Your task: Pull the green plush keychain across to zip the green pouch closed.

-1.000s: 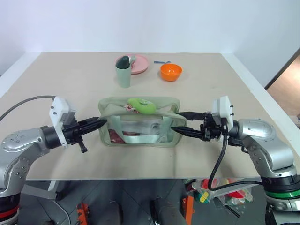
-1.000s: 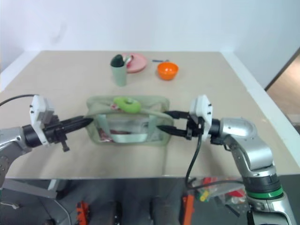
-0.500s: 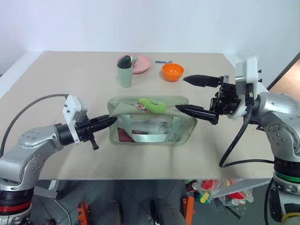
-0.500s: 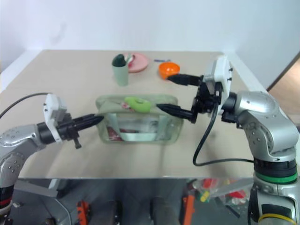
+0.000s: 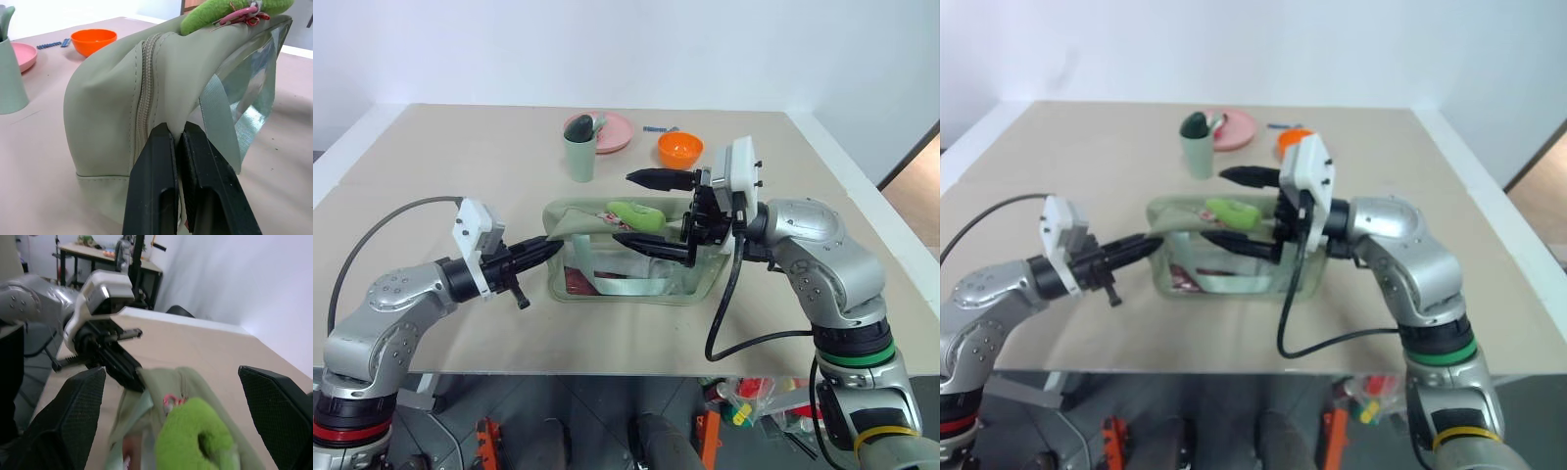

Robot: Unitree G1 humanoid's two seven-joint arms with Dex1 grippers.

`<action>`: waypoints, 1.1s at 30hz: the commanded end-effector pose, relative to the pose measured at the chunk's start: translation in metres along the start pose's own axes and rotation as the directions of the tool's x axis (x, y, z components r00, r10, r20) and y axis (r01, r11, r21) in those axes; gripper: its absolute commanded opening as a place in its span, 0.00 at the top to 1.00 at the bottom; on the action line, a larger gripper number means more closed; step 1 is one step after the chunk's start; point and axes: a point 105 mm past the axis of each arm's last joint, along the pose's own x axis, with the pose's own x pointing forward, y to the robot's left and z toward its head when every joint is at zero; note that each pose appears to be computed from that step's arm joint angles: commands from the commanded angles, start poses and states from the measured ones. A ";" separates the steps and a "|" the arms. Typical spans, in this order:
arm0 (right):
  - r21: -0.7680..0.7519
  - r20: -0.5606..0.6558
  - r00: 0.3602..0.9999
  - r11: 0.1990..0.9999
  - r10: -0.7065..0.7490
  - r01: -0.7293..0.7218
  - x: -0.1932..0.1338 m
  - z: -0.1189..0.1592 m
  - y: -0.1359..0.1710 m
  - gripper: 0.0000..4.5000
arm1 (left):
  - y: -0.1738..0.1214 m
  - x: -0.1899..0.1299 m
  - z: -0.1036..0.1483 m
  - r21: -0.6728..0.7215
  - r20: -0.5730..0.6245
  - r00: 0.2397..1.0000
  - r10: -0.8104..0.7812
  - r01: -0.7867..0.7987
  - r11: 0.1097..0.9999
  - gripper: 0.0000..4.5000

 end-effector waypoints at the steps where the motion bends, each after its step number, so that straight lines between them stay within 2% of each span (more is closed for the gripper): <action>1: -0.023 -0.014 1.000 1.000 -0.010 0.010 0.001 -0.007 -0.001 0.00 | -0.006 0.003 0.006 0.033 0.022 1.000 -0.008 0.008 0.999 1.00; 2: -0.029 -0.025 0.999 0.999 -0.021 0.020 0.000 -0.010 -0.003 0.00 | -0.006 0.003 0.006 0.035 0.023 1.000 -0.007 0.007 0.999 1.00; 3: -0.035 -0.031 0.999 0.999 -0.027 0.026 -0.001 -0.013 -0.004 0.12 | -0.005 0.003 0.006 0.036 0.023 1.000 -0.006 0.006 0.999 1.00; 11: -0.033 -0.023 0.998 0.997 -0.065 0.065 -0.005 -0.013 -0.011 0.72 | -0.006 0.004 0.004 0.043 0.018 1.000 -0.008 0.008 0.999 1.00; 15: -0.038 -0.018 0.997 0.996 -0.079 0.078 -0.008 -0.011 -0.013 0.99 | -0.006 0.006 0.004 0.045 0.018 1.000 -0.012 0.012 0.999 1.00; 19: -0.062 -0.016 0.995 0.994 -0.095 0.094 -0.011 -0.009 -0.015 0.99 | -0.006 0.009 0.005 0.047 0.022 1.000 -0.016 0.015 0.999 1.00; 24: -0.179 0.036 0.989 0.973 -0.143 0.147 -0.017 0.003 -0.024 0.99 | -0.001 0.013 0.012 0.043 0.055 0.998 0.007 -0.010 0.999 1.00; 29: -0.314 0.111 0.961 0.909 -0.253 0.275 -0.034 0.031 -0.052 0.99 | 0.004 0.023 0.020 0.060 0.094 0.994 0.049 -0.055 0.997 1.00; 33: -0.384 0.106 0.928 0.846 -0.358 0.370 -0.054 0.037 -0.074 0.99 | 0.005 0.028 0.022 0.053 0.106 0.992 0.063 -0.069 0.996 1.00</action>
